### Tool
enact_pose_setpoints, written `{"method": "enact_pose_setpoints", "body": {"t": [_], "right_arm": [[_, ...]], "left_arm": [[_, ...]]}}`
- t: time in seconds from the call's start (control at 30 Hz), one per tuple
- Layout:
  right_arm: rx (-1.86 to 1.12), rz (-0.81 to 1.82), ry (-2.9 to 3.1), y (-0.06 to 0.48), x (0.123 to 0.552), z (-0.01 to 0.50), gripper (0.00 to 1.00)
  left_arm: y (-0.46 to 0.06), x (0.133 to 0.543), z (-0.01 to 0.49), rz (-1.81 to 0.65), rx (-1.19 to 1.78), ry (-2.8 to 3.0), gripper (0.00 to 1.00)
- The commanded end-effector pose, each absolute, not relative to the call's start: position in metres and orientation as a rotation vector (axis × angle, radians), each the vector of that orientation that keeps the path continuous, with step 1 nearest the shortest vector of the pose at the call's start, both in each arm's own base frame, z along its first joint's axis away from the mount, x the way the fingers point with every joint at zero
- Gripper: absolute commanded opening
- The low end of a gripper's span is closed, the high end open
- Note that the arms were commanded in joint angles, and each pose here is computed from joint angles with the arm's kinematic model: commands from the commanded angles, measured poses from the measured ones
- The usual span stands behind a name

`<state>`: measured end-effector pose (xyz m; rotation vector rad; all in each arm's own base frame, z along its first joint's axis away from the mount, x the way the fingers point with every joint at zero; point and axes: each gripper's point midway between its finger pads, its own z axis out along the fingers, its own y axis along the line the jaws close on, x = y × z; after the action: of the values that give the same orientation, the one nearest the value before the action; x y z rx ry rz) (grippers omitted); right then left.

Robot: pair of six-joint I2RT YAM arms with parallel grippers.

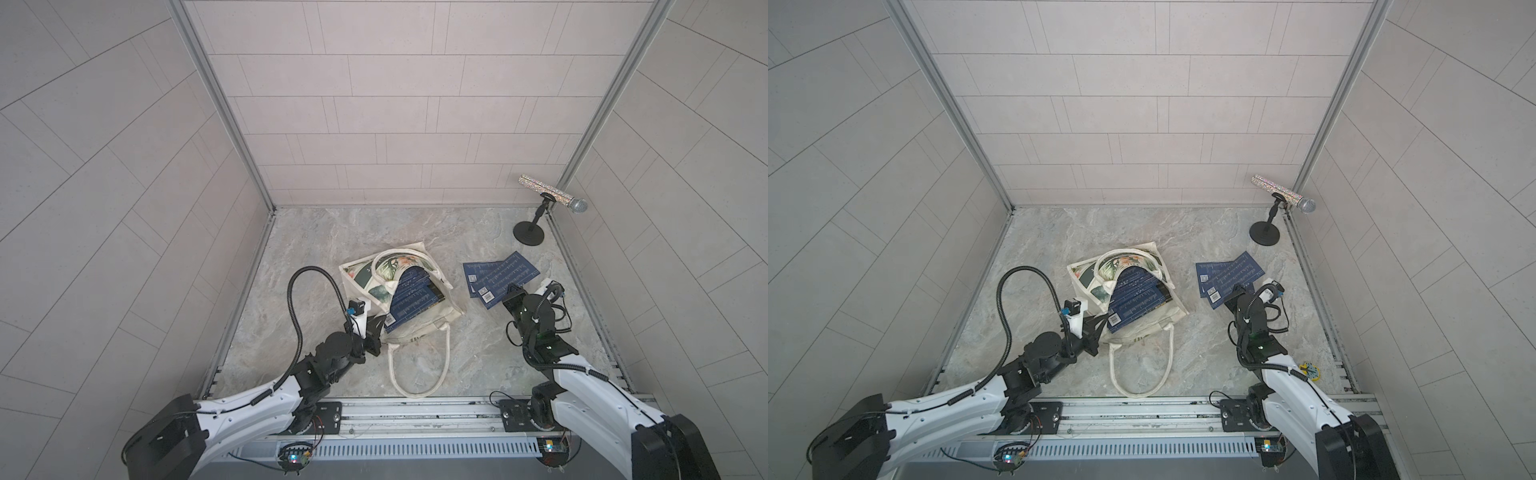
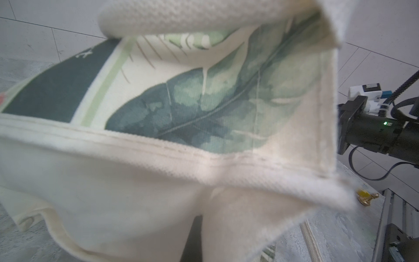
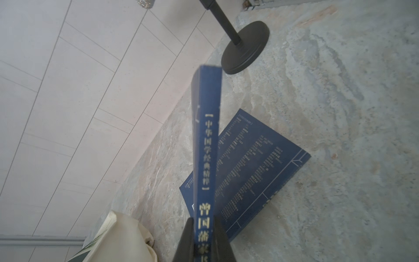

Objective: Take out the books from the canvas bag
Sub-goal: Place the book on the book.

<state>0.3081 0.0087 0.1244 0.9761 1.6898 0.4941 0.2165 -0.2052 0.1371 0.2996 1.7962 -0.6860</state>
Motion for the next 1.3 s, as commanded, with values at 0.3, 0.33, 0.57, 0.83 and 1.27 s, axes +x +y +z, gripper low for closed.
{"method": "enact_pose_setpoints", "body": {"t": [0.3,0.33,0.57,0.83,1.27], "right_arm": [[1.193,0.493,1.566,-0.006,0.331,0.104,0.0],[1.204,0.497,1.563,-0.006,0.333,0.102,0.0],[1.252,0.579,1.536,0.004,0.355,0.091,0.01],[1.296,0.61,1.515,0.006,0.358,0.08,0.2],[1.32,0.593,1.609,0.01,0.339,0.075,0.55]], "left_arm": [[-0.211,0.22,0.157,-0.709,0.297,1.741,0.0],[-0.211,0.22,0.157,-0.709,0.296,1.741,0.0],[-0.212,0.22,0.157,-0.714,0.301,1.742,0.0],[-0.213,0.22,0.158,-0.715,0.307,1.741,0.0],[-0.216,0.219,0.157,-0.722,0.324,1.746,0.0]]}}
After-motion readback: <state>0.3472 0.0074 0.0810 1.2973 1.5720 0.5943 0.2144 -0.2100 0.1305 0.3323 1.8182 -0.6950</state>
